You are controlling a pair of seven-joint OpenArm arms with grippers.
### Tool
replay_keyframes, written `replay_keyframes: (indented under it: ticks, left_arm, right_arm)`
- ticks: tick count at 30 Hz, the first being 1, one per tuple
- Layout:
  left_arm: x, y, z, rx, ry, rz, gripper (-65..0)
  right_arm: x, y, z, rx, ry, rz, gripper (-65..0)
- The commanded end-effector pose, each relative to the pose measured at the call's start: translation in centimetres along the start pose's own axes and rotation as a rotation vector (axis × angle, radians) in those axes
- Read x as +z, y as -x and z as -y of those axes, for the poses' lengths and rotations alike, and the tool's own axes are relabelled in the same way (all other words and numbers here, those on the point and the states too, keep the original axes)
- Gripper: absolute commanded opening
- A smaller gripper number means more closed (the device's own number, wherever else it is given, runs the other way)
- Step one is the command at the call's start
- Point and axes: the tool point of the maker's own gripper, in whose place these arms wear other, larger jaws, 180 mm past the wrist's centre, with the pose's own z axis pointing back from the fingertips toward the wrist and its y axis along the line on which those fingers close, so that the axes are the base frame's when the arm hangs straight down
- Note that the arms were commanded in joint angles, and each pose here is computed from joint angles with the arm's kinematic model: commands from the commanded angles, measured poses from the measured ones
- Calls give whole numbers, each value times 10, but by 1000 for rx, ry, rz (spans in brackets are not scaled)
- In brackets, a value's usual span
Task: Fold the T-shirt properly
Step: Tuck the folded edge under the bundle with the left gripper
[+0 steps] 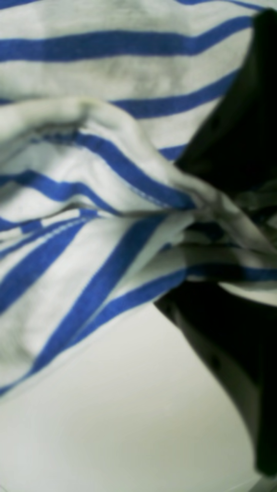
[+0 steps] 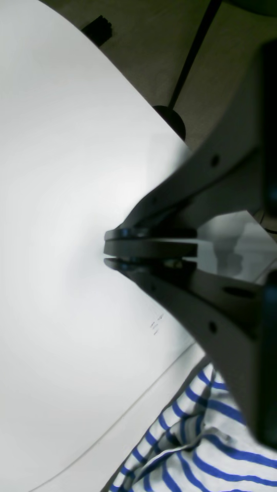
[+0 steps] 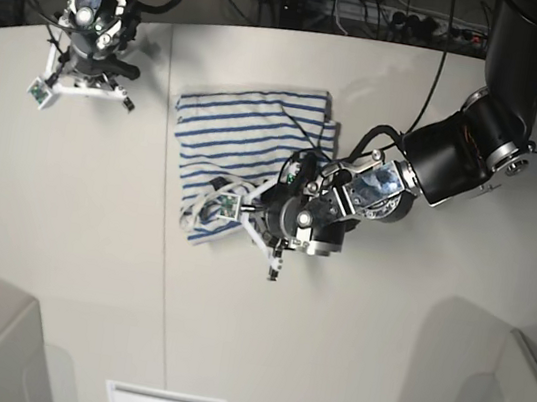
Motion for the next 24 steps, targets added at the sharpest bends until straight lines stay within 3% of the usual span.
replay_keyframes:
  ticks: [1, 6, 9, 15, 21, 24]
  left_arm:
    - [7, -1, -19, -10, -45, -11, -395]
    - [9, -13, -23, -9, -55, 12, -142]
    - [15, -28, -39, 3, -82, 45, -67]
    - [38, -64, -86, 103, -179, 160, -54]
    - [75, -96, -102, 41, -255, 264, -56]
    - [91, -81, -96, 14, -285, 268, -63]
  right_arm:
    - [2, -12, 1, 7, 4, 45, -650]
    - [2, -12, 1, 7, 4, 45, -650]
    - [2, -11, 1, 7, 2, 44, -650]
    - [2, -11, 1, 8, 3, 44, -650]
    - [2, -14, 1, 13, 2, 53, -650]
    - [3, -19, 1, 7, 2, 66, -650]
